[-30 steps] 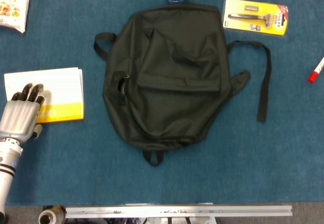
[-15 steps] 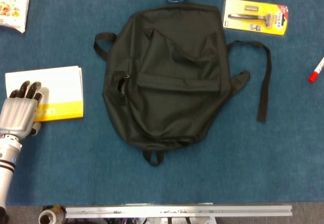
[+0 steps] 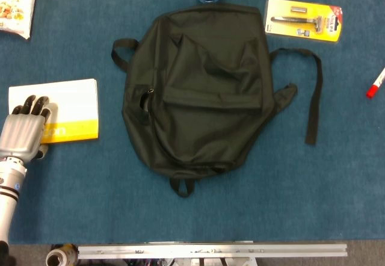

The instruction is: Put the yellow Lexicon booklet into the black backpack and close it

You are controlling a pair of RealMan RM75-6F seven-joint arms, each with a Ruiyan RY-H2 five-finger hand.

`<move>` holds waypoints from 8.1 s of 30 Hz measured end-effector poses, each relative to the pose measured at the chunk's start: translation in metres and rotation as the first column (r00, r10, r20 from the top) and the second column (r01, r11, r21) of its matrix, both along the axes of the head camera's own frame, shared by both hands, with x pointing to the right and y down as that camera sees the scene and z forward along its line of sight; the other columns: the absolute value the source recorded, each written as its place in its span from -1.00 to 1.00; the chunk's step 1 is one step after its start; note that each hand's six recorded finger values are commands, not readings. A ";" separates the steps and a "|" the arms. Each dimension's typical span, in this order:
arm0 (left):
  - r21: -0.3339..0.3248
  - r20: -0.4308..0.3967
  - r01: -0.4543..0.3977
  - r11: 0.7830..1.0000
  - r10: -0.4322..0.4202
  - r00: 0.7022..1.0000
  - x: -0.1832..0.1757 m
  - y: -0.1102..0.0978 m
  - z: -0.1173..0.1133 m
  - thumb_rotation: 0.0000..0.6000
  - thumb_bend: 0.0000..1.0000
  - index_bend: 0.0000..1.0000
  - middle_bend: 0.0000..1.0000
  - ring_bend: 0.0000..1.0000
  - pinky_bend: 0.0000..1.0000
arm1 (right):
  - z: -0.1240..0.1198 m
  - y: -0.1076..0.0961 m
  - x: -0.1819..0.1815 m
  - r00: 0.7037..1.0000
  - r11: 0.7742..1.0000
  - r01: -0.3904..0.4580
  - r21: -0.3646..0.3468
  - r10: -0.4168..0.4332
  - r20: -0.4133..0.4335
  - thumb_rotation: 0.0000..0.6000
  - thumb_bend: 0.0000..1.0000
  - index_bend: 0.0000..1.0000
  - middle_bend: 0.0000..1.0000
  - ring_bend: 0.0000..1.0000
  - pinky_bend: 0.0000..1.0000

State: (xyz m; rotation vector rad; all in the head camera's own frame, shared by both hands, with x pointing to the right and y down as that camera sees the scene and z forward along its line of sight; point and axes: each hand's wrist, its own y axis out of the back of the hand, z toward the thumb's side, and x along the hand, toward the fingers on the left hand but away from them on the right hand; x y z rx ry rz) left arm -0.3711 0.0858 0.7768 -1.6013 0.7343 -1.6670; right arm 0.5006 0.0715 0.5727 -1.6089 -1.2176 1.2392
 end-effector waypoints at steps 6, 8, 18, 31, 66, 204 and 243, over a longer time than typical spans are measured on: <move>0.014 -0.023 0.026 1.000 -0.025 0.999 0.000 -0.006 0.001 1.00 -0.51 -0.61 -0.67 -0.75 -0.57 | -0.001 0.002 0.004 1.000 1.000 -0.014 0.002 0.014 0.002 1.00 -0.52 -0.41 -0.23 -0.46 -0.09; 0.035 -0.043 0.043 0.998 -0.042 0.998 0.000 -0.009 0.000 1.00 -0.51 -0.51 -0.53 -0.63 -0.50 | -0.001 0.003 0.005 1.000 1.000 -0.017 0.001 0.017 0.002 1.00 -0.52 -0.41 -0.23 -0.46 -0.09; 0.188 -0.162 0.128 0.974 -0.098 0.982 -0.007 -0.026 -0.008 1.00 -0.51 -0.14 -0.14 -0.27 -0.18 | -0.002 0.004 0.006 1.000 1.000 -0.021 0.000 0.021 0.008 1.00 -0.52 -0.41 -0.23 -0.46 -0.09; 0.287 -0.185 0.158 0.945 -0.107 0.977 -0.015 -0.033 -0.007 1.00 -0.51 0.11 -0.01 -0.19 -0.07 | -0.001 0.003 0.005 1.000 1.000 -0.018 -0.006 0.018 0.013 1.00 -0.52 -0.41 -0.23 -0.46 -0.09; 0.309 -0.079 0.075 0.948 -0.053 0.995 -0.008 -0.033 -0.003 1.00 -0.28 0.13 0.05 -0.13 -0.02 | -0.009 0.001 0.010 0.998 0.999 -0.042 0.017 0.041 0.051 1.00 -0.52 -0.41 -0.23 -0.46 -0.09; 0.616 -0.531 0.158 0.771 0.259 0.807 0.004 -0.002 -0.137 1.00 -0.27 0.07 -0.02 -0.17 0.08 | 0.145 -0.029 -0.362 0.842 0.831 0.523 -0.188 -0.538 -0.034 1.00 0.71 0.20 0.10 0.07 0.61; 0.571 -0.655 0.049 0.820 0.418 0.630 0.082 -0.006 -0.131 1.00 -0.27 0.07 -0.02 -0.17 0.08 | 0.081 -0.100 -0.377 0.925 0.975 0.222 -0.021 -0.204 0.321 1.00 0.71 0.22 0.13 0.16 0.69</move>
